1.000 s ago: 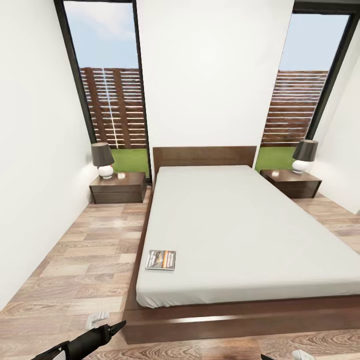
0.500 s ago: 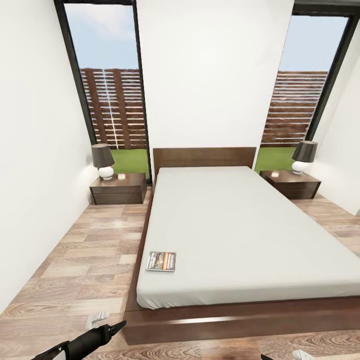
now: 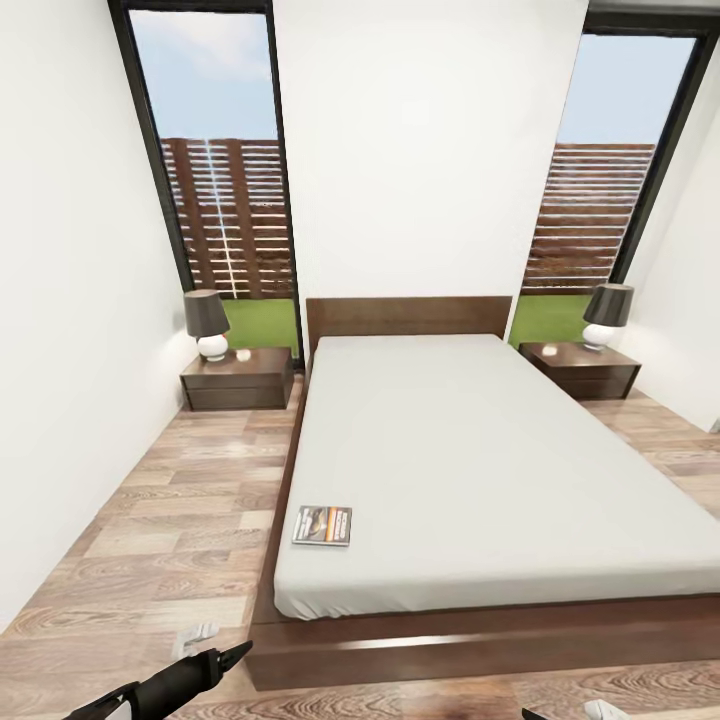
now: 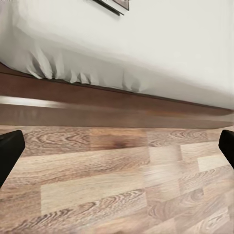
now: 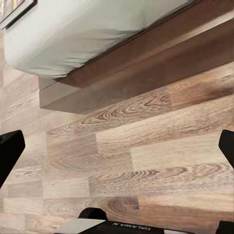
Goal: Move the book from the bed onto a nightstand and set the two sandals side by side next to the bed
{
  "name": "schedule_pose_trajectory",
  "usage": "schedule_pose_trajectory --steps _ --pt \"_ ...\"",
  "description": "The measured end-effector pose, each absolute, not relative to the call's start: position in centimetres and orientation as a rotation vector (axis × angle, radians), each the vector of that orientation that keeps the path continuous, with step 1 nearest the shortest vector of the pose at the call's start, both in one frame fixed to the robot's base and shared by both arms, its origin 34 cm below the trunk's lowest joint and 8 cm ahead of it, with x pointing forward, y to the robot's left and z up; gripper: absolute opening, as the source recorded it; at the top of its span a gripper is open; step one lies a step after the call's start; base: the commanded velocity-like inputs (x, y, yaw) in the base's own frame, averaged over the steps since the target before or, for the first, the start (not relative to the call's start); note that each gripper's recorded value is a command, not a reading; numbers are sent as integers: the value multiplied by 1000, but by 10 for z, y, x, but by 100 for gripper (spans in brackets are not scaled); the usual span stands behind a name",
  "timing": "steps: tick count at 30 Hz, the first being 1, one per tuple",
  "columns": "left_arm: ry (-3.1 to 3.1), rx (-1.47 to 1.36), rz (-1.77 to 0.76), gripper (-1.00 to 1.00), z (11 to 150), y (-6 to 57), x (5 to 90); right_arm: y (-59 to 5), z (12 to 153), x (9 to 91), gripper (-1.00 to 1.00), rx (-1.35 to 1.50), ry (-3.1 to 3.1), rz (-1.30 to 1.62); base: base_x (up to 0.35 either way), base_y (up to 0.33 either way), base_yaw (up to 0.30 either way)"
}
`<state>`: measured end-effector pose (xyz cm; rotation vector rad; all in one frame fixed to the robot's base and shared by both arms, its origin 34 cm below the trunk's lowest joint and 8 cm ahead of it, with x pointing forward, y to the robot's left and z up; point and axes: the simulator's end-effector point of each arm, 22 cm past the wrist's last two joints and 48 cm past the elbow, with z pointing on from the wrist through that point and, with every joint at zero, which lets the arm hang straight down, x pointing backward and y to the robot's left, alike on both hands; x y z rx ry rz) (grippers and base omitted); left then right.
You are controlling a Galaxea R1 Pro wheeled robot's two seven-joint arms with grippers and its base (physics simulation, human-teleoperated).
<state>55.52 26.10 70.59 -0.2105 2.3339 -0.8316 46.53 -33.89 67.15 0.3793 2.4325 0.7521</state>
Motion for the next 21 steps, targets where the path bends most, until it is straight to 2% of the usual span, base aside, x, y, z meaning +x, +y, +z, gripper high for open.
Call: schedule_pose_trajectory --steps 21 --pt "2335 -211 -832 100 729 261 550 -339 694 460 100 380 2433 752 0 0 0"
